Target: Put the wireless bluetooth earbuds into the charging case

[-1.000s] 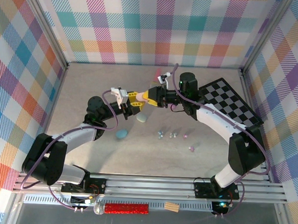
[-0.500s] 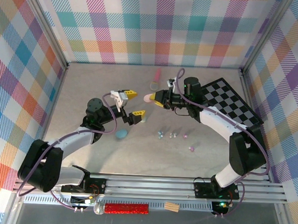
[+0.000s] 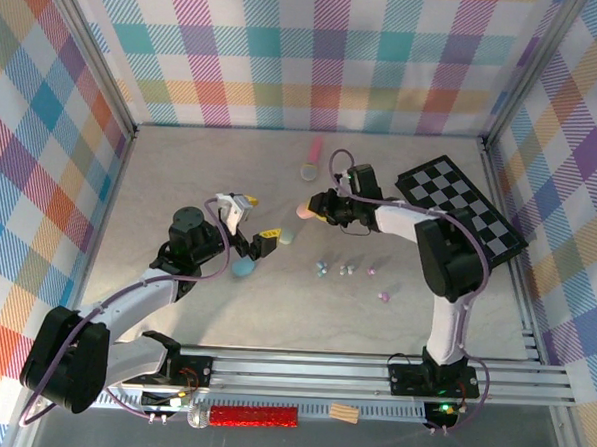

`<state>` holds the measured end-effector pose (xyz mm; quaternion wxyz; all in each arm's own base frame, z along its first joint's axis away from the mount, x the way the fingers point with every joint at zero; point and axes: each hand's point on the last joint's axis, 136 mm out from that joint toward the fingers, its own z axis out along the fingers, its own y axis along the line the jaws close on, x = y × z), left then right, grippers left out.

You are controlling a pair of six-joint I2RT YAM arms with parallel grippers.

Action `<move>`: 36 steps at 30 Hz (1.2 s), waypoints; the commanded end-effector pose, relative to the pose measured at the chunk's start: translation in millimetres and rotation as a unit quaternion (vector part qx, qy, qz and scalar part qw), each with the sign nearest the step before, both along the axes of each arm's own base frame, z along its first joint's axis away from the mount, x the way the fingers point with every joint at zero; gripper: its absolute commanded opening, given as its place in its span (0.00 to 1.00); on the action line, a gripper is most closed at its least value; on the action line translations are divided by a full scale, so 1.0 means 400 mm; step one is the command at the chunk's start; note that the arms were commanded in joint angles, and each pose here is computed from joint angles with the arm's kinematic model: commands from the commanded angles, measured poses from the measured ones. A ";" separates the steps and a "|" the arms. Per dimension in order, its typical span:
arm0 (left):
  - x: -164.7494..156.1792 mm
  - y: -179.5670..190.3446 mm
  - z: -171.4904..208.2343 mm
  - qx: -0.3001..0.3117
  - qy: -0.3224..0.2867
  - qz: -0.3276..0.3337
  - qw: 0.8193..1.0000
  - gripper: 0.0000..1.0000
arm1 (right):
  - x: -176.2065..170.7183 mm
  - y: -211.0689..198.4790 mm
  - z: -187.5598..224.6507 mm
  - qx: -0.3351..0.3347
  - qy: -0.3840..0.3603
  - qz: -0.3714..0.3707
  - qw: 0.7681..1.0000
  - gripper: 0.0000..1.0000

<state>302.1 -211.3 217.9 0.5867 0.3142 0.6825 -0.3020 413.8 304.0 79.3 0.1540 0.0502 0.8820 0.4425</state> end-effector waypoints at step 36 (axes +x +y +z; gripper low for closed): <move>0.166 0.238 -0.117 -0.078 0.219 0.280 0.932 1.00 | -0.124 0.095 0.000 -0.270 -0.262 0.241 0.895 0.75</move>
